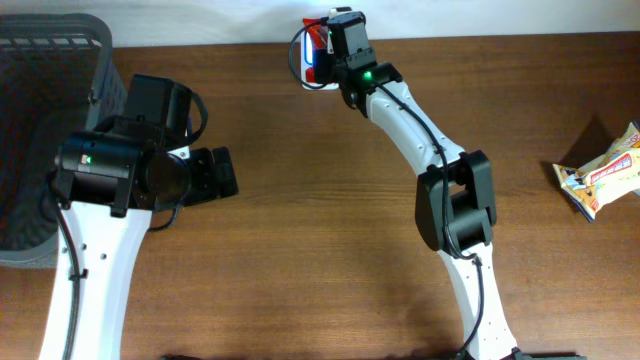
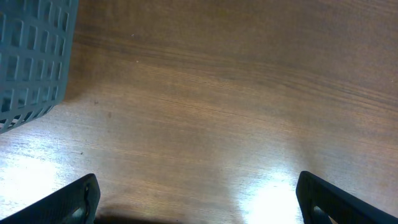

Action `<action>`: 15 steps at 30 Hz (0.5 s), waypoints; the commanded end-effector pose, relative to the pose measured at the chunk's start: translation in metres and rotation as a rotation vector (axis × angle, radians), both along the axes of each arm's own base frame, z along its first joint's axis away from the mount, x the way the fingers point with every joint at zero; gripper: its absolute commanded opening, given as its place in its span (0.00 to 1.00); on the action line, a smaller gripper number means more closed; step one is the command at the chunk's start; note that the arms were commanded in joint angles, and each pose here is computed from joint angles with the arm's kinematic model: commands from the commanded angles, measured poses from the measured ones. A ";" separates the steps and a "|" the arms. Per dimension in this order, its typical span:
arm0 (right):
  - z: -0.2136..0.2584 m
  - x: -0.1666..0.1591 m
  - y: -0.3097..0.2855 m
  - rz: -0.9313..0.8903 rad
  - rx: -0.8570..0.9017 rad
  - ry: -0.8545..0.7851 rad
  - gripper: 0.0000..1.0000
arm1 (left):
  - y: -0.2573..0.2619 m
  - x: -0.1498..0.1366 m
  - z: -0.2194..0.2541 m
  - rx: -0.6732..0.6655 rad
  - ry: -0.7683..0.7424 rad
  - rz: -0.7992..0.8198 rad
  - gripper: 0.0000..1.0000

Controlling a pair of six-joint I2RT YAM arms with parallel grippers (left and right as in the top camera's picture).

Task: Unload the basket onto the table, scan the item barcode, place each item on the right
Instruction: 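Carry the red bag to the right table edge and release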

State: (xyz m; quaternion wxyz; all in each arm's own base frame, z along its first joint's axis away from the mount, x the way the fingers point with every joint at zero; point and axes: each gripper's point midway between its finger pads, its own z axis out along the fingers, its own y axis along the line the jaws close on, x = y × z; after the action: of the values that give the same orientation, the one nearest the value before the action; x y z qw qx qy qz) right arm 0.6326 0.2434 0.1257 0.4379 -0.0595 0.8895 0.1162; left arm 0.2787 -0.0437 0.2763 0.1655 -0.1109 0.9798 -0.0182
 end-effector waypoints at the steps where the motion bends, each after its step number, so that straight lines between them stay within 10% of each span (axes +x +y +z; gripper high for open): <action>1: 0.081 0.004 -0.056 -0.168 -0.025 -0.102 0.04 | 0.002 0.001 0.003 0.005 -0.012 0.014 0.99; 7: 0.099 -0.058 -0.301 -0.692 -0.179 0.143 0.04 | 0.002 0.001 0.003 0.005 -0.012 0.014 0.99; 15: 0.033 -0.265 -0.566 -1.330 -0.006 0.666 0.04 | 0.002 0.001 0.003 0.005 -0.012 0.014 0.99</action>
State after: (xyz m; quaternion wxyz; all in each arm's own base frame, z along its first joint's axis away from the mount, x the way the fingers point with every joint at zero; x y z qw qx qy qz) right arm 0.3870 -0.3045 0.1635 0.1339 0.4912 0.8400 -0.1876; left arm 0.2786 -0.0436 0.2763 0.1653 -0.1109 0.9798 -0.0181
